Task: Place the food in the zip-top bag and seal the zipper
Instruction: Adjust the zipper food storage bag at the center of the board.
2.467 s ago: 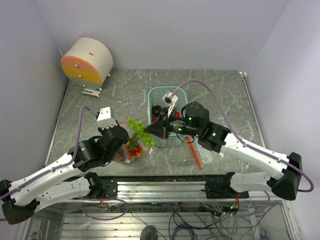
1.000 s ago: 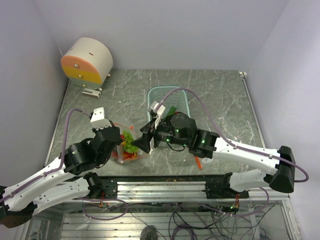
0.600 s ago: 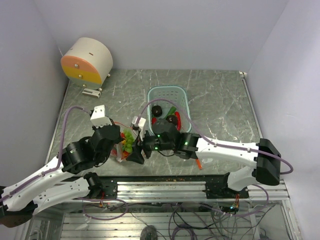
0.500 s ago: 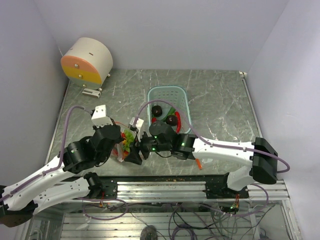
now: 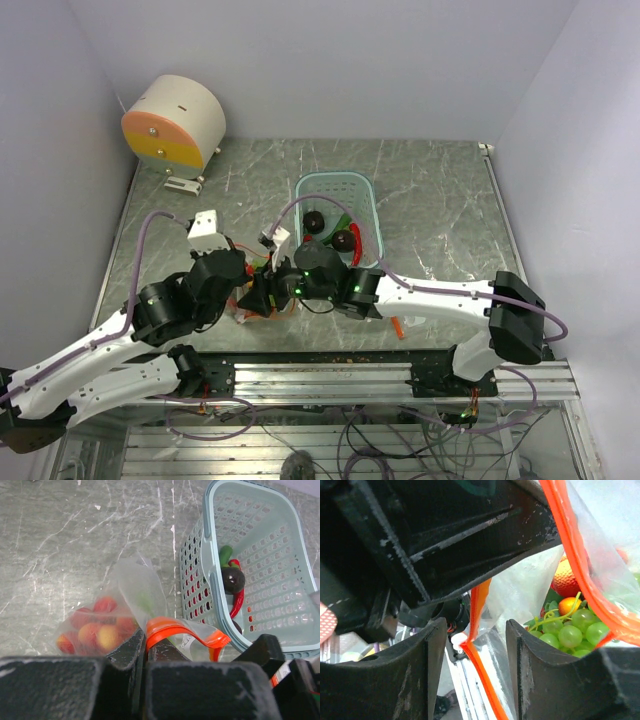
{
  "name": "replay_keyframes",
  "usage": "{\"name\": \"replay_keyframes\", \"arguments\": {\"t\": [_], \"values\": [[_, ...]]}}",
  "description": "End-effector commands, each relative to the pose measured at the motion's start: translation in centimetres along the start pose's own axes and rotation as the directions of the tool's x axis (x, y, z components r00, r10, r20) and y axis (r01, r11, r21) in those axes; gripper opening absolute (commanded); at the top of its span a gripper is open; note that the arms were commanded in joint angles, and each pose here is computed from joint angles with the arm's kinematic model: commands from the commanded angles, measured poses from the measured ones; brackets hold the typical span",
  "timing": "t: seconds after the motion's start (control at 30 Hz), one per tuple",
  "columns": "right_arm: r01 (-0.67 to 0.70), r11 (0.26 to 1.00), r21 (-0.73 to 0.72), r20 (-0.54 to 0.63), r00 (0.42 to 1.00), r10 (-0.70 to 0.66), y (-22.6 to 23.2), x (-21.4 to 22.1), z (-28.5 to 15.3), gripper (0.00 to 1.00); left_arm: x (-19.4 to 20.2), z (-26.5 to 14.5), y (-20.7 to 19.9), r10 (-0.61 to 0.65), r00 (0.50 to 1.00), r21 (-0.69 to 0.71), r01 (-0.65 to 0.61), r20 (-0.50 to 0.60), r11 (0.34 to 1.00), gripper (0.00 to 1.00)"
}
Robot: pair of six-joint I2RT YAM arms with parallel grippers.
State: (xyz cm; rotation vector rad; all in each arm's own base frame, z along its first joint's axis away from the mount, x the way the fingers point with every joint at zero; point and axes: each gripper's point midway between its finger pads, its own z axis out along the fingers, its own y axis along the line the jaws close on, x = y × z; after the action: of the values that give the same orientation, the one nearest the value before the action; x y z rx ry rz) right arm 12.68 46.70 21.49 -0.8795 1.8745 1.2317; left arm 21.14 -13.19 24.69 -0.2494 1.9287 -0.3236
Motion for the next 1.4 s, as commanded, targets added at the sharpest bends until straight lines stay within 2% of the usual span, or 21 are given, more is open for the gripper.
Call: {"name": "replay_keyframes", "arguments": {"t": [0.0, 0.1, 0.17, 0.27, 0.3, 0.5, 0.53, 0.57, 0.67, 0.7, 0.73, 0.77, 0.87, 0.93, 0.97, 1.07, 1.1, 1.2, 1.3, 1.37], "values": [[-0.065, 0.998, -0.004, 0.008, 0.998, 0.065, -0.2, 0.7, 1.1, 0.48, -1.1, 0.2, -1.4, -0.064, 0.997, 0.046, 0.063, 0.040, 0.997, 0.07], [-0.081, 0.997, 0.021, -0.003, 0.997, 0.081, -0.8, 1.4, 1.3, 0.43, -1.2, 0.3, -1.7, -0.068, 0.997, 0.054, 0.065, 0.042, 0.996, 0.07], [-0.089, 0.995, 0.037, -0.005, 0.996, 0.089, -1.1, 1.7, 1.3, 0.34, -1.2, 0.3, -1.8, -0.069, 0.997, 0.059, 0.066, 0.043, 0.996, 0.07], [-0.098, 0.993, 0.062, 0.002, 0.995, 0.099, -1.7, 1.9, 1.2, 0.04, -1.4, 0.2, -1.9, -0.066, 0.997, 0.065, 0.063, 0.046, 0.996, 0.07], [-0.101, 0.993, 0.068, 0.007, 0.995, 0.100, -1.7, 1.8, 1.1, 0.00, -1.5, 0.1, -1.9, -0.065, 0.997, 0.065, 0.062, 0.047, 0.996, 0.07], [-0.116, 0.986, 0.118, 0.073, 0.991, 0.108, -2.1, -0.4, 0.3, 0.00, -3.0, -0.9, -0.6, -0.043, 0.996, 0.038, 0.040, 0.080, 0.998, 0.07], [-0.118, 0.985, 0.125, 0.086, 0.990, 0.108, -2.1, -1.0, 0.2, 0.00, -3.7, -1.4, 0.0, -0.042, 0.995, 0.022, 0.040, 0.091, 0.999, 0.11], [-0.121, 0.984, 0.133, 0.100, 0.989, 0.108, -2.1, -1.6, 0.0, 0.00, -4.4, -2.0, 0.7, -0.041, 0.994, 0.010, 0.041, 0.102, 0.999, 0.22], [-0.138, 0.980, 0.146, 0.137, 0.983, 0.118, -2.1, -3.7, -0.4, 0.00, -6.0, -4.1, 2.4, -0.017, 0.993, 0.018, 0.016, 0.115, 1.000, 0.70], [-0.151, 0.978, 0.146, 0.144, 0.981, 0.130, -2.1, -4.3, -0.4, 0.00, -6.4, -4.8, 2.7, -0.010, 0.993, 0.042, 0.005, 0.118, 0.999, 0.88], [-0.162, 0.976, 0.146, 0.148, 0.979, 0.141, -2.3, -4.8, -0.5, 0.00, -6.7, -5.5, 3.0, -0.003, 0.992, 0.072, -0.006, 0.122, 0.997, 0.99], [-0.175, 0.975, 0.137, 0.159, 0.975, 0.153, -2.3, -5.6, -0.5, 0.00, -7.0, -6.2, 3.2, 0.006, 0.992, 0.108, -0.020, 0.130, 0.994, 1.00], [-0.201, 0.974, 0.100, 0.177, 0.967, 0.181, -2.1, -7.8, -0.4, 0.00, -7.5, -7.7, 3.2, 0.033, 0.986, 0.208, -0.067, 0.163, 0.976, 1.00], [-0.217, 0.972, 0.091, 0.182, 0.963, 0.198, -2.3, -9.2, -0.3, 0.00, -7.1, -8.3, 2.7, 0.091, 0.980, 0.278, -0.138, 0.177, 0.951, 0.95], [-0.224, 0.971, 0.086, 0.187, 0.961, 0.205, -2.3, -10.0, -0.4, 0.00, -6.9, -8.5, 2.5, 0.116, 0.977, 0.304, -0.167, 0.180, 0.938, 0.88], [-0.254, 0.966, 0.055, 0.188, 0.952, 0.240, -2.6, -12.2, -0.9, 0.00, -6.5, -8.8, 1.0, 0.195, 0.963, 0.370, -0.252, 0.186, 0.894, 0.57], [-0.259, 0.965, 0.035, 0.189, 0.950, 0.248, -2.6, -13.0, -1.2, 0.00, -6.4, -8.7, 0.4, 0.231, 0.955, 0.385, -0.287, 0.187, 0.877, 0.52], [-0.263, 0.965, 0.001, 0.188, 0.948, 0.258, -2.5, -14.9, -2.3, 0.00, -6.1, -8.0, -1.4, 0.347, 0.917, 0.406, -0.398, 0.196, 0.822, 0.47], [-0.249, 0.968, -0.012, 0.177, 0.953, 0.248, -2.1, -15.7, -3.0, 0.00, -4.5, -6.3, -3.1, 0.503, 0.843, 0.416, -0.534, 0.192, 0.736, 0.45], [-0.246, 0.969, -0.031, 0.168, 0.954, 0.248, -1.7, -16.0, -3.4, 0.00, -3.3, -4.8, -3.6, 0.583, 0.793, 0.396, -0.599, 0.175, 0.696, 0.53]]}}
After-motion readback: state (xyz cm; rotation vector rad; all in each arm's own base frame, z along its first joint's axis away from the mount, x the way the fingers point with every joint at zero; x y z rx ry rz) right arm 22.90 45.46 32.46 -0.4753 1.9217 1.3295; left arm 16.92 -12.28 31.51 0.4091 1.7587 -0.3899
